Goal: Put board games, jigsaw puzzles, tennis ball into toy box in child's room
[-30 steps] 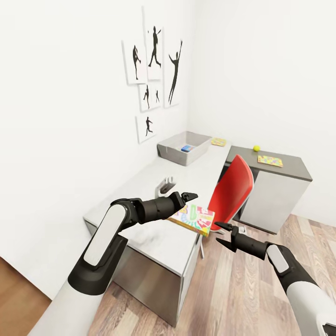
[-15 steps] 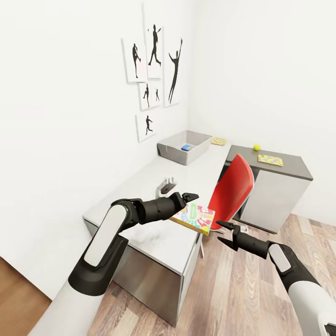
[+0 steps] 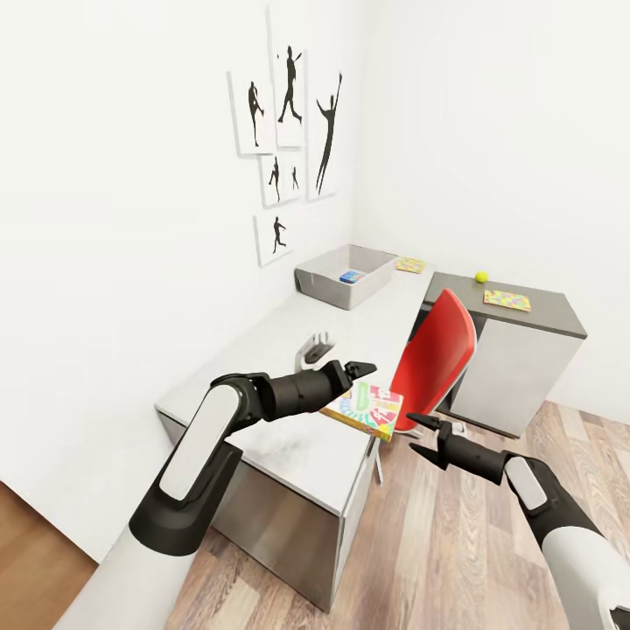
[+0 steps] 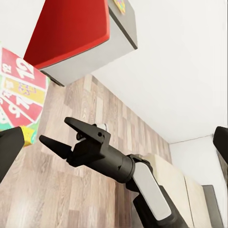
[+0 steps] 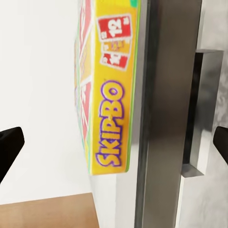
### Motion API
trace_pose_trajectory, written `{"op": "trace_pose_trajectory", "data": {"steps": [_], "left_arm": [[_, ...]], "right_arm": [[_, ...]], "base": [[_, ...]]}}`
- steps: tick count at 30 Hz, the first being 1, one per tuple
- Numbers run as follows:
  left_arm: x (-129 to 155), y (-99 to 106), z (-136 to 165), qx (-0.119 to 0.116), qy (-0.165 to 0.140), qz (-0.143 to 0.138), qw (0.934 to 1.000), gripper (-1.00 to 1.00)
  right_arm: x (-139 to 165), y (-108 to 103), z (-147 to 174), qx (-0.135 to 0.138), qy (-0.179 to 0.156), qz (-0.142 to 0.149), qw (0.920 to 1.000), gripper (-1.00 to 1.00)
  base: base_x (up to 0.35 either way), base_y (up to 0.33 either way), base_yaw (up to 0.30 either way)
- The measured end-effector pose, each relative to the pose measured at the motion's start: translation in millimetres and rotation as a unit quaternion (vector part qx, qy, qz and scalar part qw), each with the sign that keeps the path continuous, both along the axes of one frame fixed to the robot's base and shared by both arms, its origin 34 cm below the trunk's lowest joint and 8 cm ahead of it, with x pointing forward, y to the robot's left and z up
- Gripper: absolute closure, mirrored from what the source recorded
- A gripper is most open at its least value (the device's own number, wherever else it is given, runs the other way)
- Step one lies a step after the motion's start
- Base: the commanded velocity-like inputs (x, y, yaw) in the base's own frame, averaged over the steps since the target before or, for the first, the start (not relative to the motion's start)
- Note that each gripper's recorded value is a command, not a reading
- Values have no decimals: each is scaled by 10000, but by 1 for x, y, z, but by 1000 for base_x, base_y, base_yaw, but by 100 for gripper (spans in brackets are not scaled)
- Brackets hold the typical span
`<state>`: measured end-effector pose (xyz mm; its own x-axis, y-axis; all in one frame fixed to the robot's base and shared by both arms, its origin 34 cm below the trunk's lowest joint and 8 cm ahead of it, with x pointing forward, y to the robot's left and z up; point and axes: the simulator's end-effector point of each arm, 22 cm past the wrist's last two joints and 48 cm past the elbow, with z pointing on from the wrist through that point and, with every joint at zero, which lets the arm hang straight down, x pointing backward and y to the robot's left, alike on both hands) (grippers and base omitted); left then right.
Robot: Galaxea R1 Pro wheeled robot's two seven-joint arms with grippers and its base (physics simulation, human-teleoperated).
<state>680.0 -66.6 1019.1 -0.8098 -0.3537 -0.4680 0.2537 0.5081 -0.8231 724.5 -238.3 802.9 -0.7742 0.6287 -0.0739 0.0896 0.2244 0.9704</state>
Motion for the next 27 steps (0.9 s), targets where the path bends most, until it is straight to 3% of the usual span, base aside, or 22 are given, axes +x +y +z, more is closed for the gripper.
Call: {"op": "trace_pose_trajectory", "data": {"steps": [27], "left_arm": [[-5, -8, 3, -68, -53, -118, 9999, -100]], "right_arm": [[3, -19, 5, -116, -64, -93, 9999, -100]], "base": [[0, 0, 0]]}}
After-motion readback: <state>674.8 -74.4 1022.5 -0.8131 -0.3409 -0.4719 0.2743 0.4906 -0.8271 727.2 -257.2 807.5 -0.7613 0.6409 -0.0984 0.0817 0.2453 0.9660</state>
